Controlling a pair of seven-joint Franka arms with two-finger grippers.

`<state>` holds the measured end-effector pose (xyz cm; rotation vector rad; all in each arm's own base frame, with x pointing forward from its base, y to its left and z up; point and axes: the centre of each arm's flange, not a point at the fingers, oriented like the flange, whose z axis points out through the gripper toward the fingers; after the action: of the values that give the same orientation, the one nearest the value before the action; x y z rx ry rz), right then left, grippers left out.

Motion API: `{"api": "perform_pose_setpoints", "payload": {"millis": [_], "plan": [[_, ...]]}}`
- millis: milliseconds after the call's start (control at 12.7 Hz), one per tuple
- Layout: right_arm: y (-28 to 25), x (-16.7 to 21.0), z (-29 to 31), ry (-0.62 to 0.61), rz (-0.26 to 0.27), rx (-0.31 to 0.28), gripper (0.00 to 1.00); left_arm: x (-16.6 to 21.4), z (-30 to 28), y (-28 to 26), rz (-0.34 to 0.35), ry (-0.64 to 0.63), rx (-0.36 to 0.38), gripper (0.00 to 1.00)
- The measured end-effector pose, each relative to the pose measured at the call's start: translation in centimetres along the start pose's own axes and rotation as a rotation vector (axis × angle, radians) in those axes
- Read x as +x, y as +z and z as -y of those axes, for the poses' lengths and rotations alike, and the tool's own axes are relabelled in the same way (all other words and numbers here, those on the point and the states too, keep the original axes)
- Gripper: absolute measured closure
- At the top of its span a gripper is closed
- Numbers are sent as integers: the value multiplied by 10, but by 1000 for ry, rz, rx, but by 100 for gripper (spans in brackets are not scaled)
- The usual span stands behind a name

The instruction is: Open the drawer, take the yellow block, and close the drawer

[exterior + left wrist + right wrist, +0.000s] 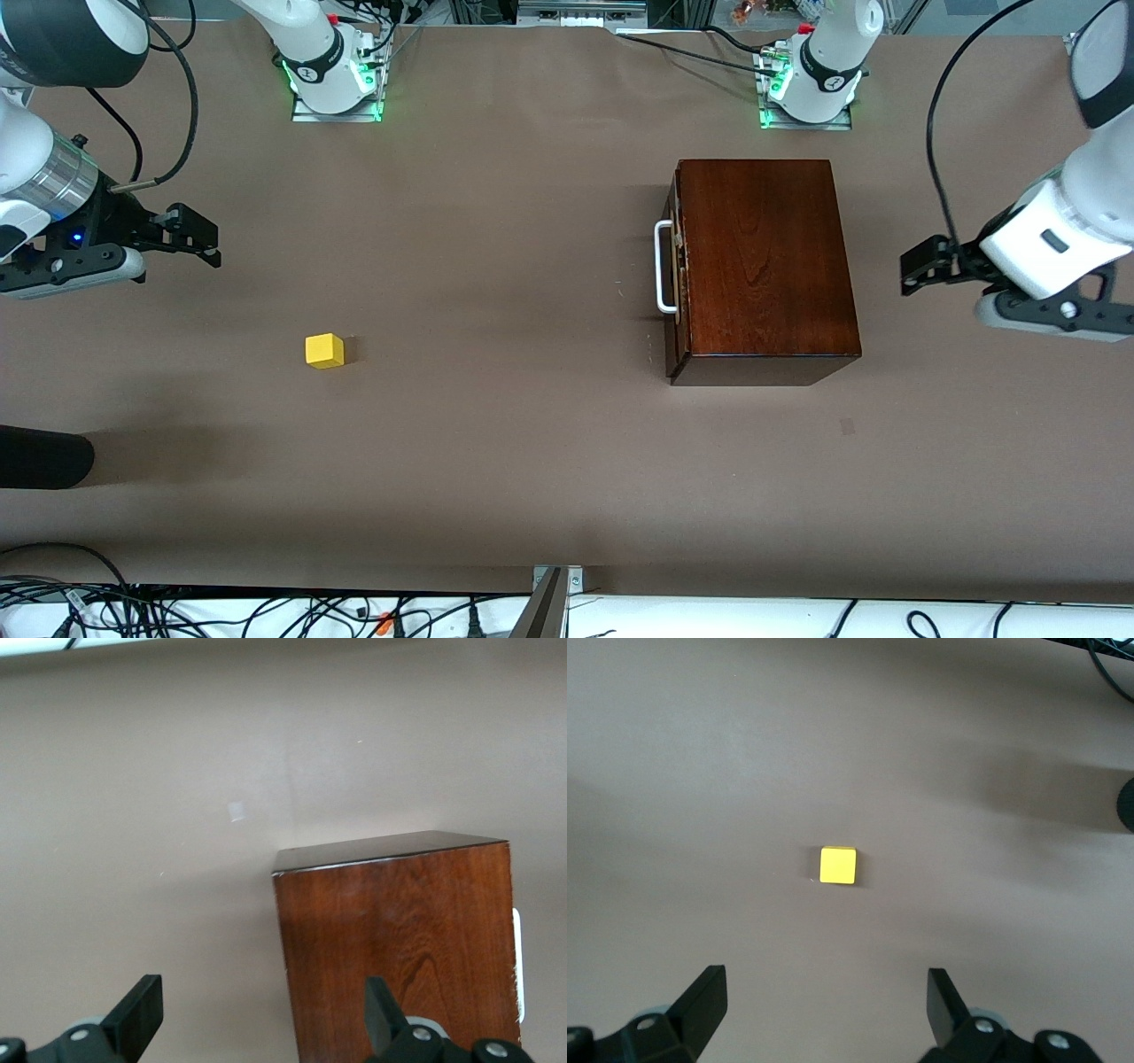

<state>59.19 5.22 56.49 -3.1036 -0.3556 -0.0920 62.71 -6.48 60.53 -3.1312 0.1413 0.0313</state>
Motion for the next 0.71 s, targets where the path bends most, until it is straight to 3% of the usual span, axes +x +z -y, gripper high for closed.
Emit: {"api": "perform_pose_setpoints", "payload": {"millis": [315, 708], "plan": [[0, 0, 0, 0, 0, 0, 0, -23, 39, -4, 10, -35, 47, 0], [0, 0, 0, 0, 1, 0, 0, -84, 47, 0, -1, -23, 70, 0]]}}
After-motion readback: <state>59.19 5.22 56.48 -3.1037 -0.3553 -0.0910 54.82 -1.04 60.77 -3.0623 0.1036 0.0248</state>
